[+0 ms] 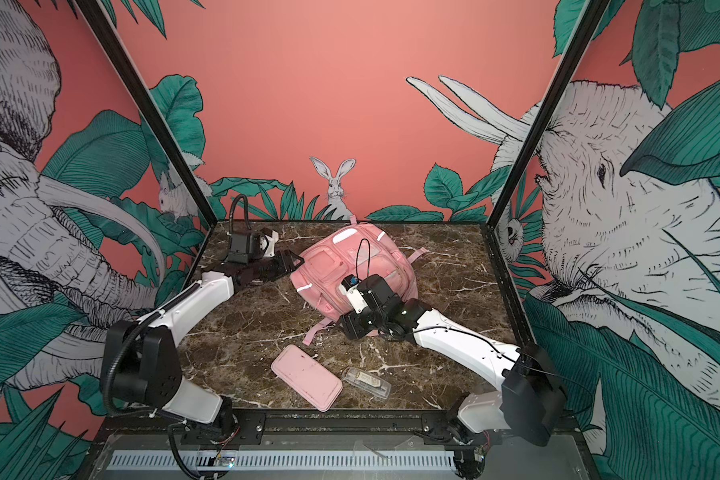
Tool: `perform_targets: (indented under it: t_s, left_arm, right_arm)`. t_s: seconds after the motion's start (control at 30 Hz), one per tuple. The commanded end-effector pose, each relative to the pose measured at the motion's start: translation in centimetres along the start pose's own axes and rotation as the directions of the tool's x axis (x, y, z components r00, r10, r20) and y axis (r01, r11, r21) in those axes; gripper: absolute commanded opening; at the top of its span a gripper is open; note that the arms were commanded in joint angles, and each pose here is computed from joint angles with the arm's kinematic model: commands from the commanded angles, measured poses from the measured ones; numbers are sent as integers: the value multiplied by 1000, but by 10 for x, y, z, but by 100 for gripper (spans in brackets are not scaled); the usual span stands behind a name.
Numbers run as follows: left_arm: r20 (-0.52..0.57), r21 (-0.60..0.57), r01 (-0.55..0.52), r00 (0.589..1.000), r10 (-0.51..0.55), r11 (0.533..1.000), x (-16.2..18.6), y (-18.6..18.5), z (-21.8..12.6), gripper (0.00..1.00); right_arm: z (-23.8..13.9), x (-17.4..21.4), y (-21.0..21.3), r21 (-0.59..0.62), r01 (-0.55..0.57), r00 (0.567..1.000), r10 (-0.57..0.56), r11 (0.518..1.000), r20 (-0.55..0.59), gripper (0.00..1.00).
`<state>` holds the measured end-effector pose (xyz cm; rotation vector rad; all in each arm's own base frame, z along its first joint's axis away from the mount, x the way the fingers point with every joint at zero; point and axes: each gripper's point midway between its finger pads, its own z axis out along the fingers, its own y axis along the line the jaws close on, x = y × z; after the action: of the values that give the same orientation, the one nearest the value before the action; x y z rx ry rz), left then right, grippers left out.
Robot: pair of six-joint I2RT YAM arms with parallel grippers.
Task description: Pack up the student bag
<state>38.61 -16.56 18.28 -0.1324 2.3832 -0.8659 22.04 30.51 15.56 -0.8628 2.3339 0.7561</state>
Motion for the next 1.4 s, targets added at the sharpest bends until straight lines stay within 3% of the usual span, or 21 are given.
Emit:
perform_targets:
  t_s: [0.0, 0.1, 0.17, 0.33, 0.6, 0.7, 0.9, 1.13, 1.3, 1.37]
  left_arm:
    - [-75, -77, -9, 997, 3, 997, 40, 20, -20, 64]
    - [-110, -122, -18, 994, 4, 992, 70, 30, -36, 64]
    - [-137, -142, -23, 991, 4, 990, 92, 34, -45, 65]
    - [-186, -188, -23, 982, -13, 982, 145, 43, -66, 65]
    - [-221, -219, 43, 971, -93, 975, 206, 50, -87, 64]
    - [-252, -246, 62, 960, -126, 967, 225, 53, -92, 60]
    - [-333, -246, 88, 928, -169, 965, 257, 49, -94, 59]
    - [-412, -226, 130, 885, -216, 965, 291, 44, -87, 60]
    - [-453, -241, 120, 864, -221, 963, 310, 48, -86, 60]
    - [-463, -240, 118, 859, -221, 963, 315, 49, -84, 60]
  right_arm:
    - [1, 4, 6, -20, 22, 1000, -22, 1000, 20, 83]
    - [7, 11, 4, -26, 7, 1000, -7, 1000, 2, 88]
    - [11, 11, 5, -37, -13, 1000, 13, 999, 0, 98]
    - [23, 6, 13, -91, -83, 997, 83, 992, -3, 98]
    - [35, 8, 17, -98, -84, 993, 75, 992, -87, 98]
    - [43, 14, 26, -143, -100, 986, 78, 985, -150, 88]
    - [62, 40, 49, -276, -147, 943, 50, 950, -329, 80]
    - [75, 58, 76, -364, -152, 916, -8, 919, -401, 70]
    - [85, 77, 85, -380, -168, 888, -28, 910, -458, 56]
    - [88, 83, 85, -378, -170, 881, -32, 910, -472, 55]
